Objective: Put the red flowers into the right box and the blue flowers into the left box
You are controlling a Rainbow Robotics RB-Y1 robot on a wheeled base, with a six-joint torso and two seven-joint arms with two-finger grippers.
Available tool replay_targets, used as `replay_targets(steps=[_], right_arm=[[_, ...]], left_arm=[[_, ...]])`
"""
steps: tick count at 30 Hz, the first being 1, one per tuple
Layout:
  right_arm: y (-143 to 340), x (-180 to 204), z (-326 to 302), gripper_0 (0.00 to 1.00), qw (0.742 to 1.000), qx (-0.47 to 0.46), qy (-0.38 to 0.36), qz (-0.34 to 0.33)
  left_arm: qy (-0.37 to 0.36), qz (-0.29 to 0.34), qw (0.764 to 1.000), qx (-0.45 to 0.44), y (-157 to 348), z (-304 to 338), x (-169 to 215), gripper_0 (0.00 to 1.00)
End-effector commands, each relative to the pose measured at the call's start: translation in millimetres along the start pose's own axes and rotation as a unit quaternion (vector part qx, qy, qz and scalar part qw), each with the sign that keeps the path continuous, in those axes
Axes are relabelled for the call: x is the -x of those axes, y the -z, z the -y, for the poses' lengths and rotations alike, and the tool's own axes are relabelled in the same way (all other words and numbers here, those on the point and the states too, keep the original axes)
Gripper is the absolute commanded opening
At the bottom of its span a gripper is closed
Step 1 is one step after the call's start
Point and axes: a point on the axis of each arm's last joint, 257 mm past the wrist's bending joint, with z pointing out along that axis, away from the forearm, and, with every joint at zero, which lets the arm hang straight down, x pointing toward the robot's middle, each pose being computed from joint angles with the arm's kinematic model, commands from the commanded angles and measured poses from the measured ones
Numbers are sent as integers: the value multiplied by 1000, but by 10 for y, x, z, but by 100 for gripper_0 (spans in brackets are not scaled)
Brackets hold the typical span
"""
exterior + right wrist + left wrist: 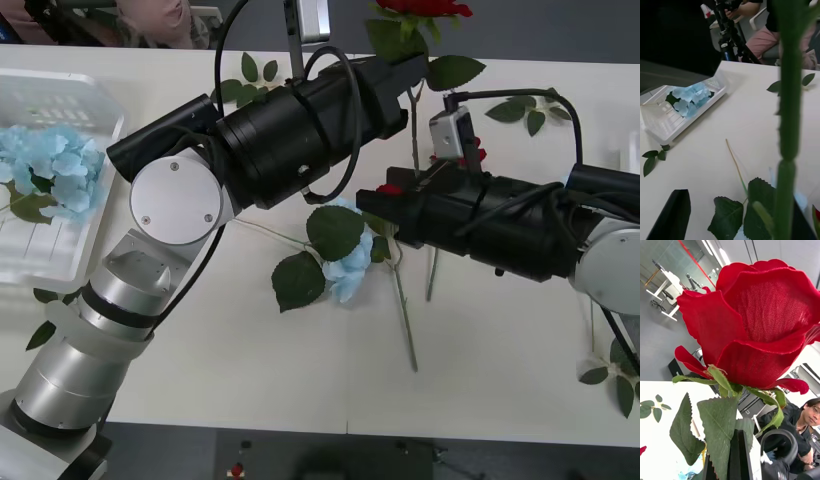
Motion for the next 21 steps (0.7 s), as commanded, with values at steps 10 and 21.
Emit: replay_targets(steps=[10, 21], right_arm=[[-230, 77, -35, 0, 1000, 15, 19, 4], [-235, 63, -9, 0, 1000, 14, 16, 2]], left_arm=[[-43, 10, 999, -23, -92, 213, 164, 0], [-43, 10, 999, -23, -92, 213, 164, 100]])
